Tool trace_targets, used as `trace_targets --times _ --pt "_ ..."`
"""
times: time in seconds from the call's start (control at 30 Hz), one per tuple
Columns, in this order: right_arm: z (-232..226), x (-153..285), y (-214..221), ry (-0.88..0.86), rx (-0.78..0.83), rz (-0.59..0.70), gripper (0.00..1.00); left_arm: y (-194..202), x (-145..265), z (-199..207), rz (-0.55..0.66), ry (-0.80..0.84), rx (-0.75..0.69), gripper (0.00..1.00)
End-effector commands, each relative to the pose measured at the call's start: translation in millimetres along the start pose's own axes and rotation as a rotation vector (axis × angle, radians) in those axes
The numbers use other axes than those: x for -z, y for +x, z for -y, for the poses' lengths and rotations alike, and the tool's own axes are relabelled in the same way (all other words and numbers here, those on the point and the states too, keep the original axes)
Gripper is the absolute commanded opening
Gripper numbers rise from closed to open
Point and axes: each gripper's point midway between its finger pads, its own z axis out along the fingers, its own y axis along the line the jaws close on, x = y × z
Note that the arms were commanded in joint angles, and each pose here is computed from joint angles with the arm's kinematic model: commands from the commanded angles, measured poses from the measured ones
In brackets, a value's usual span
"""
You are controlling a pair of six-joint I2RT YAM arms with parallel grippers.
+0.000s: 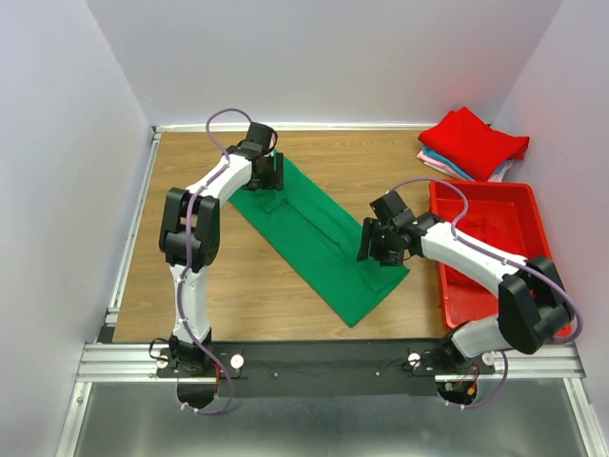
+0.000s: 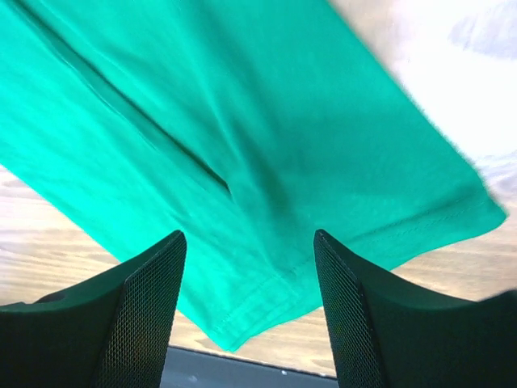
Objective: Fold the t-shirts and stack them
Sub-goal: Fold the tshirt
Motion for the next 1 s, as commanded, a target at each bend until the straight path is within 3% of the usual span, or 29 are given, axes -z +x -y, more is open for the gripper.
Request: trace_targets --times 0.0,0.2,0.47,0.67,0.97 --pt "14 2 -6 0.088 0.041 0.025 0.72 0 31 -9 0.033 0.015 0.067 0.79" --pt "31 -20 7 0.125 0.1 0.009 0.72 26 2 -18 -0.022 0.039 0.095 0.79" --pt "36 -34 29 0.097 0.089 -0.046 0.72 27 -32 -17 -0.053 0.039 0.089 0.79" --pt "39 -43 54 0.075 0.06 -0.119 0.72 10 -50 -13 -0.037 0.06 0.037 0.78" --pt "-1 -38 83 -0.01 0.01 -0.206 0.72 -19 -69 -2 -0.018 0.106 -0.044 0.78"
